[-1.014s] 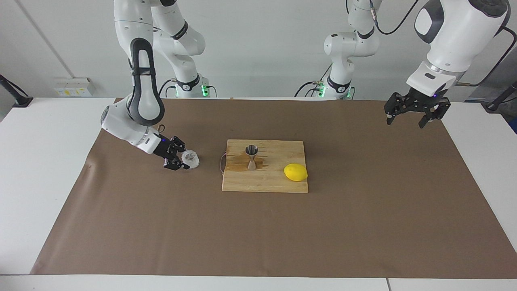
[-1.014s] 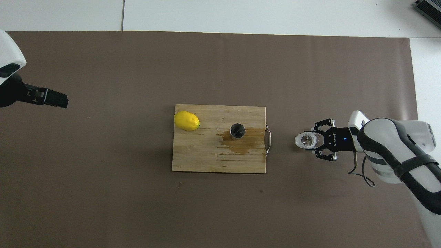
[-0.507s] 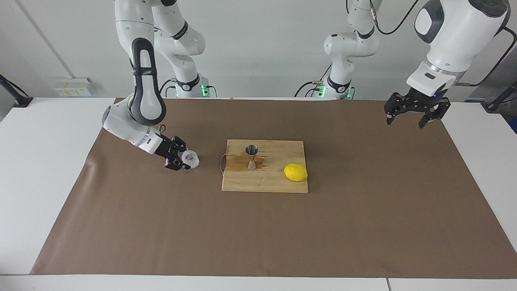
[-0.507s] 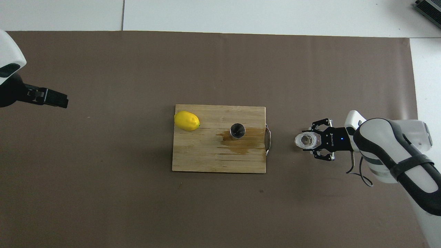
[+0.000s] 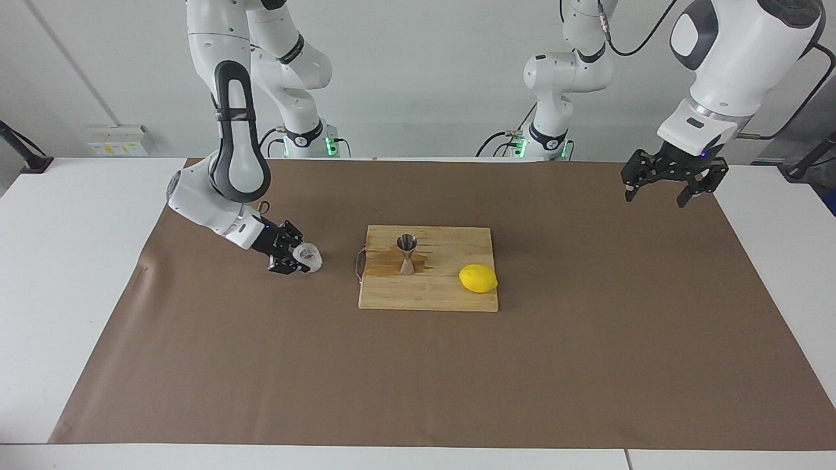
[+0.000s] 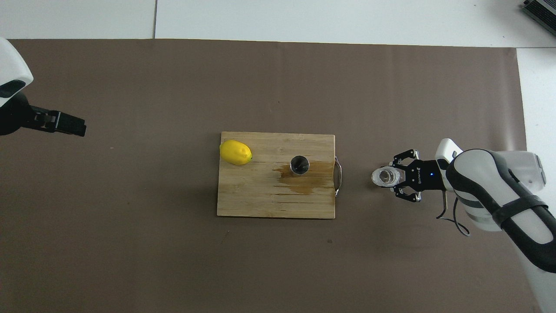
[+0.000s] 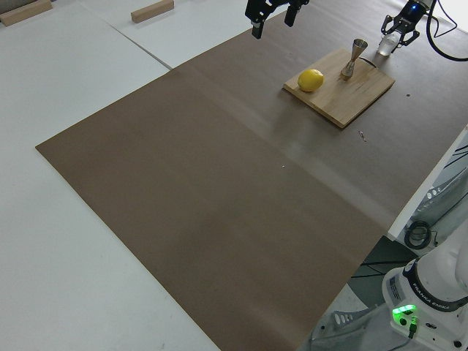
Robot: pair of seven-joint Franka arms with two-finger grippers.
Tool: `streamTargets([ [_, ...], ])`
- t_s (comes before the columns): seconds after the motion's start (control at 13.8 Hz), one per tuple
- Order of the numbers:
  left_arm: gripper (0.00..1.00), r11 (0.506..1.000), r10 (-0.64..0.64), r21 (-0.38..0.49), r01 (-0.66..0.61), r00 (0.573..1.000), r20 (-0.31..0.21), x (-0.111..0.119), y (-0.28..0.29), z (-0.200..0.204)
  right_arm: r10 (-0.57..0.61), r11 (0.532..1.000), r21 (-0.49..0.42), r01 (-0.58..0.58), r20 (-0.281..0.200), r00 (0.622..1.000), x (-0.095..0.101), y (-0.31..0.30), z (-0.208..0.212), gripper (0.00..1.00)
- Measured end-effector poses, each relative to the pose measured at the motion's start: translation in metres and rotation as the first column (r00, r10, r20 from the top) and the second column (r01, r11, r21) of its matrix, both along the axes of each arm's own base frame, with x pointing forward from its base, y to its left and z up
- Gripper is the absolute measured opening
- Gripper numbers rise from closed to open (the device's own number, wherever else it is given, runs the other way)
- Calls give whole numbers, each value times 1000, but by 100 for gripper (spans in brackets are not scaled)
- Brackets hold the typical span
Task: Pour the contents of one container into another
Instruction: 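Lift the white cup and carry it toward the dark cup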
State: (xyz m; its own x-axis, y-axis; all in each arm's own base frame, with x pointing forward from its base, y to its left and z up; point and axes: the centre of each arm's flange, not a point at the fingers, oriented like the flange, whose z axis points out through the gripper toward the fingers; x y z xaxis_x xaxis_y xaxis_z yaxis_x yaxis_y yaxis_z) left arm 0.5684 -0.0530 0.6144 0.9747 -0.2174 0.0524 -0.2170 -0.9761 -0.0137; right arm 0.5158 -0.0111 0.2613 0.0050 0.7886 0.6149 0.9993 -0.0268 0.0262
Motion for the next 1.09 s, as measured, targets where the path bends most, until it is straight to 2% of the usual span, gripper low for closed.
streamTargets([
  [0.22,100,1000,0,0,0,1000,0,0,0,0,-31,1000,0,31,-4,1000,12,19,21,50],
  [0.65,100,1000,0,0,0,1000,0,0,0,0,-82,997,-1,82,-35,996,25,94,77,50],
  [1.09,100,1000,0,0,0,1000,0,0,0,0,-113,985,-134,105,-56,992,35,156,119,50],
])
